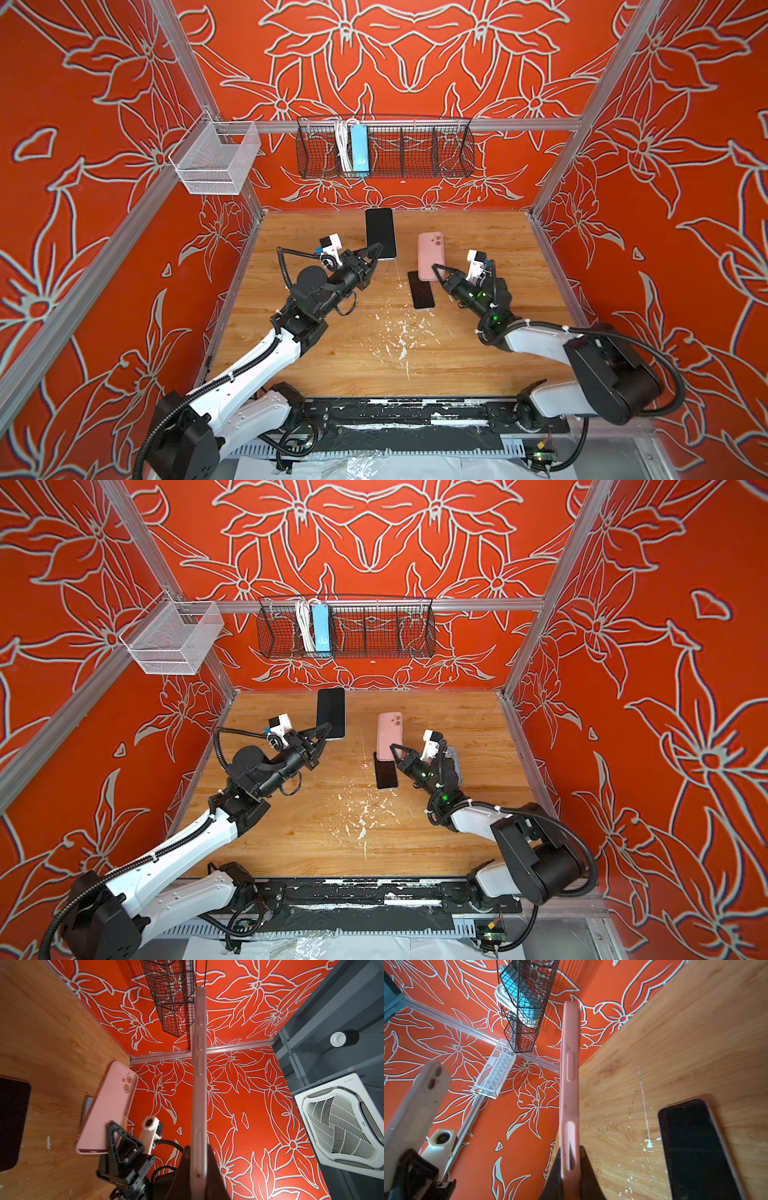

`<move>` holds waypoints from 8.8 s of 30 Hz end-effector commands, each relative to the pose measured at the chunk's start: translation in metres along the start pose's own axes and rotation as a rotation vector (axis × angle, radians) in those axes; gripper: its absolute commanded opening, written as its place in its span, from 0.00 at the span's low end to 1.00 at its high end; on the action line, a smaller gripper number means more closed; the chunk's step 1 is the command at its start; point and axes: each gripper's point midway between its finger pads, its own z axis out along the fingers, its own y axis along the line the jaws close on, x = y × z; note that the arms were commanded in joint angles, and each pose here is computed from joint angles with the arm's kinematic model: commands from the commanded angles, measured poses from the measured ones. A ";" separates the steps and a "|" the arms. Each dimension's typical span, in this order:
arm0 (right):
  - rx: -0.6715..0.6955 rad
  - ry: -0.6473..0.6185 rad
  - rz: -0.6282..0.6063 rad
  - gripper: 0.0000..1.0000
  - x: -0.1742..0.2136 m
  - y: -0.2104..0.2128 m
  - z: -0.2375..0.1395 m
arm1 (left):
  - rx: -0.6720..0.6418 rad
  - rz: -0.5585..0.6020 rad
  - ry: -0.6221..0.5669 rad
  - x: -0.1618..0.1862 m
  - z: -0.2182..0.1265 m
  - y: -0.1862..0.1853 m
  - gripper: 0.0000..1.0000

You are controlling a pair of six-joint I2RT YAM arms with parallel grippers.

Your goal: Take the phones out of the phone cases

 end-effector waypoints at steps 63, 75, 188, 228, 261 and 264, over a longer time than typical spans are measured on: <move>0.624 0.068 -0.034 0.57 -0.009 -0.166 -0.071 | -0.046 -0.013 -0.046 -0.036 -0.016 0.041 0.00; 0.664 -0.004 -0.130 0.98 -0.028 -0.130 -0.097 | -0.137 0.114 -0.033 -0.033 -0.019 0.079 0.00; 0.622 -0.016 -0.157 0.98 0.003 -0.126 -0.105 | -0.621 -0.059 0.063 0.011 -0.041 0.311 0.35; 0.623 -0.034 -0.155 0.98 0.005 -0.129 -0.113 | -0.858 -0.017 0.128 0.014 -0.062 0.313 0.37; 0.626 0.043 -0.694 0.98 -0.079 -0.028 -0.096 | -1.050 0.906 -0.310 -0.161 -0.120 0.100 0.97; 0.672 0.090 -0.696 0.98 -0.083 -0.031 -0.095 | -0.977 1.101 -0.429 -0.173 -0.122 0.091 0.97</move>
